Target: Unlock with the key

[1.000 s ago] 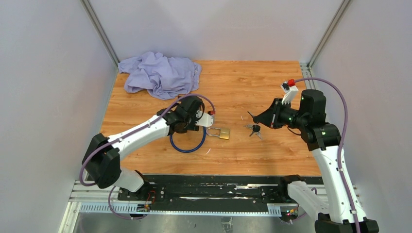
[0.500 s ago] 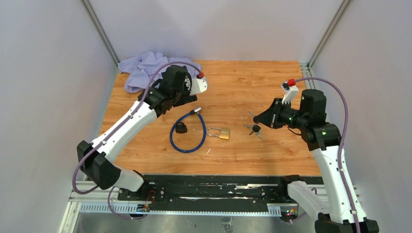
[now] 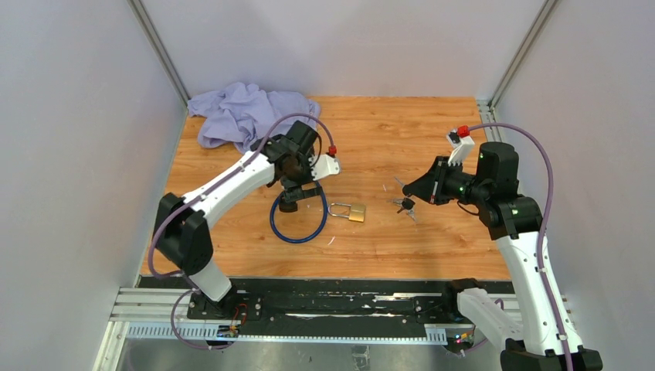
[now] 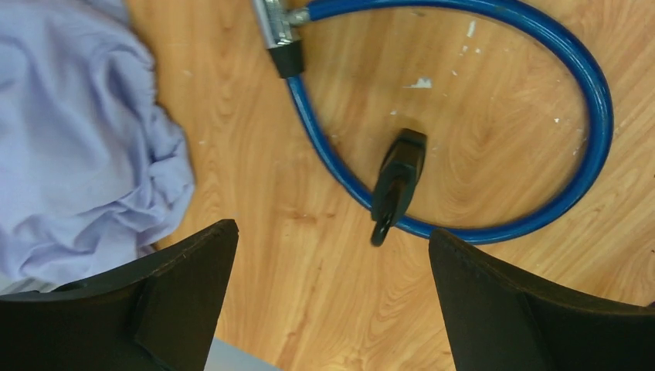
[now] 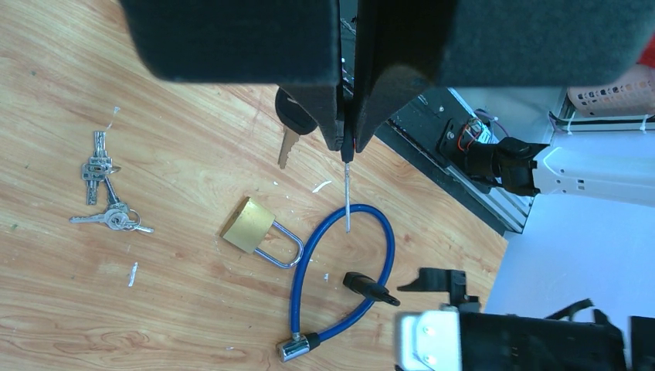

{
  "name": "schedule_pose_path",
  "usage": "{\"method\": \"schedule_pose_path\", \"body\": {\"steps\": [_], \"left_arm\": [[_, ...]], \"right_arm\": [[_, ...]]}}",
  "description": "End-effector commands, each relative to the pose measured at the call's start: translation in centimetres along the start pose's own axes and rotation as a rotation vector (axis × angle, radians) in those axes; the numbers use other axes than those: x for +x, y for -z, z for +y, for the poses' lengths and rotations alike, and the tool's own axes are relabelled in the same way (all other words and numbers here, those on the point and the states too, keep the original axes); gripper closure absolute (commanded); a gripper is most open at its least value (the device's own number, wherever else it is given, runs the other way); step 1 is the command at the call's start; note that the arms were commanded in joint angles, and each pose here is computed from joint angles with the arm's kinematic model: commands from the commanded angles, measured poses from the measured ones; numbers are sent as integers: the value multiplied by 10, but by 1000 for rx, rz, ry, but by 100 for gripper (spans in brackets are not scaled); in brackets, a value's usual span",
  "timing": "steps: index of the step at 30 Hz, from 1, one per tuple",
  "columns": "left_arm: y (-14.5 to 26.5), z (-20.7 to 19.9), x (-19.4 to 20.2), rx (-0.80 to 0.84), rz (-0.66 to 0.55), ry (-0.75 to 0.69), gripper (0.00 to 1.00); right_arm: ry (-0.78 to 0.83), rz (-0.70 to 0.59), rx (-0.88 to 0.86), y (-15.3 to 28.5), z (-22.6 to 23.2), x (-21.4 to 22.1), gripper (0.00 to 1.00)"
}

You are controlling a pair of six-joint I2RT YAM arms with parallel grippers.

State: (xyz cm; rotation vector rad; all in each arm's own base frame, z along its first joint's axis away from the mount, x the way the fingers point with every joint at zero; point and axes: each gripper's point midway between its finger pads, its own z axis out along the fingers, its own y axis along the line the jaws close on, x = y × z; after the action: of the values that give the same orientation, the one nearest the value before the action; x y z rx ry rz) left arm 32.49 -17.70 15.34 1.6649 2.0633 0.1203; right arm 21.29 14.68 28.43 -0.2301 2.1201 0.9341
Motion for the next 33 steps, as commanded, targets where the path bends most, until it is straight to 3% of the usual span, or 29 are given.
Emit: {"method": "schedule_pose_path", "body": {"steps": [1, 16, 22, 33], "left_arm": [[-14, -22, -3, 81, 71, -57, 2], [-65, -31, 35, 64, 363, -158, 3], [-75, -29, 42, 46, 398, -178, 4], [-83, -44, 56, 98, 435, -194, 17]], "right_arm": [[23, 1, -22, 3, 8, -2, 99], [26, 0, -40, 1, 10, -2, 99], [33, -6, -46, 2, 12, -5, 100], [28, -5, -53, 1, 13, -4, 99]]}}
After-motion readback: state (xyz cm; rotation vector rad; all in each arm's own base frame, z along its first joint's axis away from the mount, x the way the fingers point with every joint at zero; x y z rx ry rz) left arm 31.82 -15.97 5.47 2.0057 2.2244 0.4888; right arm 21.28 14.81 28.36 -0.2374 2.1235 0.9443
